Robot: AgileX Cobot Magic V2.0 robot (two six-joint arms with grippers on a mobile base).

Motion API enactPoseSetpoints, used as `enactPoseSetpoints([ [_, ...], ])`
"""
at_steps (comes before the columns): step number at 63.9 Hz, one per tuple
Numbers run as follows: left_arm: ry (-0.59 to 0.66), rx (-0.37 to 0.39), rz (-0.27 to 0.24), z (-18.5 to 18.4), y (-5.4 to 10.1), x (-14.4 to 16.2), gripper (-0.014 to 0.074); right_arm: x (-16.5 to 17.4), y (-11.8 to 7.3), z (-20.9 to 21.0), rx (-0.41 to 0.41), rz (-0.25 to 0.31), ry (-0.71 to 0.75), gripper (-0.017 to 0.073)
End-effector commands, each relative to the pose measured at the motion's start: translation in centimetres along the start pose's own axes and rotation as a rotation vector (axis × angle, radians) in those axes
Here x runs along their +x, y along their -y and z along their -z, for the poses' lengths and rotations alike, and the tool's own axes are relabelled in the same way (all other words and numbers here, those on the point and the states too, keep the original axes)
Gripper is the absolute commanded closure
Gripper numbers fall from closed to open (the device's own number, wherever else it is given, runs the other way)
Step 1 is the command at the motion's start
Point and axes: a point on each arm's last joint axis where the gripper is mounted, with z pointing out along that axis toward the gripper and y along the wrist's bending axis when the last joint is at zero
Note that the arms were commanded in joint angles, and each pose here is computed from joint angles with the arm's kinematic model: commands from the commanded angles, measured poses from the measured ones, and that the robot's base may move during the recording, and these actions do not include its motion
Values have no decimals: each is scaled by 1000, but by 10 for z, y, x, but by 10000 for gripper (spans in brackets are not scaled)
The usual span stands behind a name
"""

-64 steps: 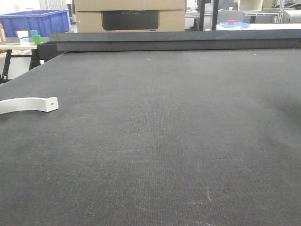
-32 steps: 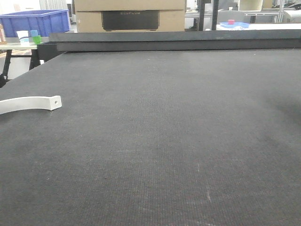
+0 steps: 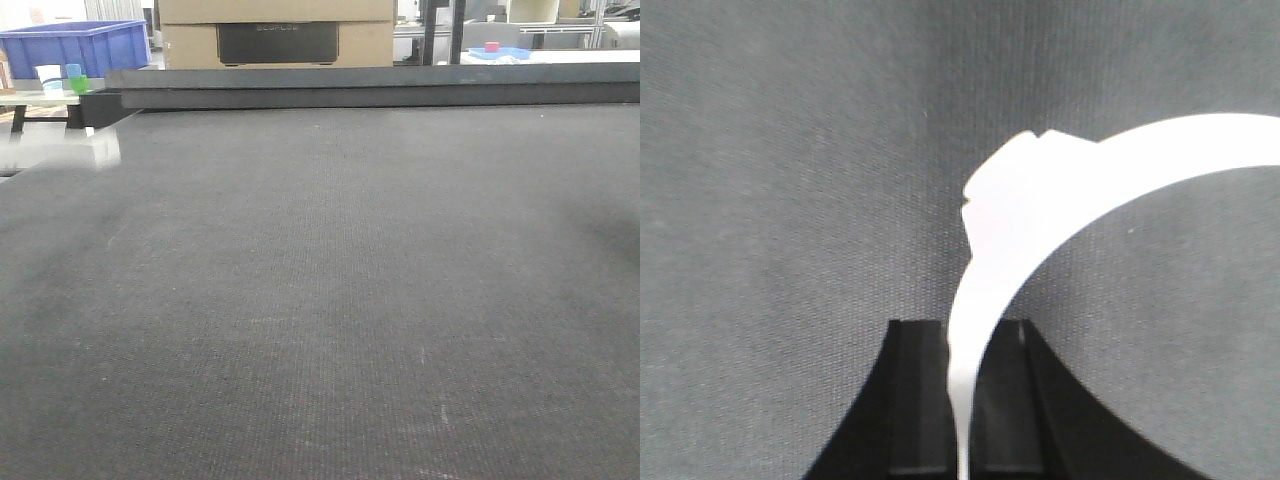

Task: Grab PVC pipe and place in blue bin
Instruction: 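Lift the white pipe off the table with both grippers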

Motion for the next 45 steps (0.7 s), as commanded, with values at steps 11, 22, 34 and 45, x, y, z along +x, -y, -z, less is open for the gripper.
enactPoseSetpoints([
  [11,526,57,-145,96,19,13,704,-1,-5,42,24,49,276,727],
  [22,776,107,-109,115,20,38,704,6,-9,53,42,106,423,727],
  [34,1025,123,-78,125,11,81,704,33,-9,56,78,120,698,727],
  [45,1140,95,-43,122,-2,124,704,74,-5,51,106,111,866,727],
])
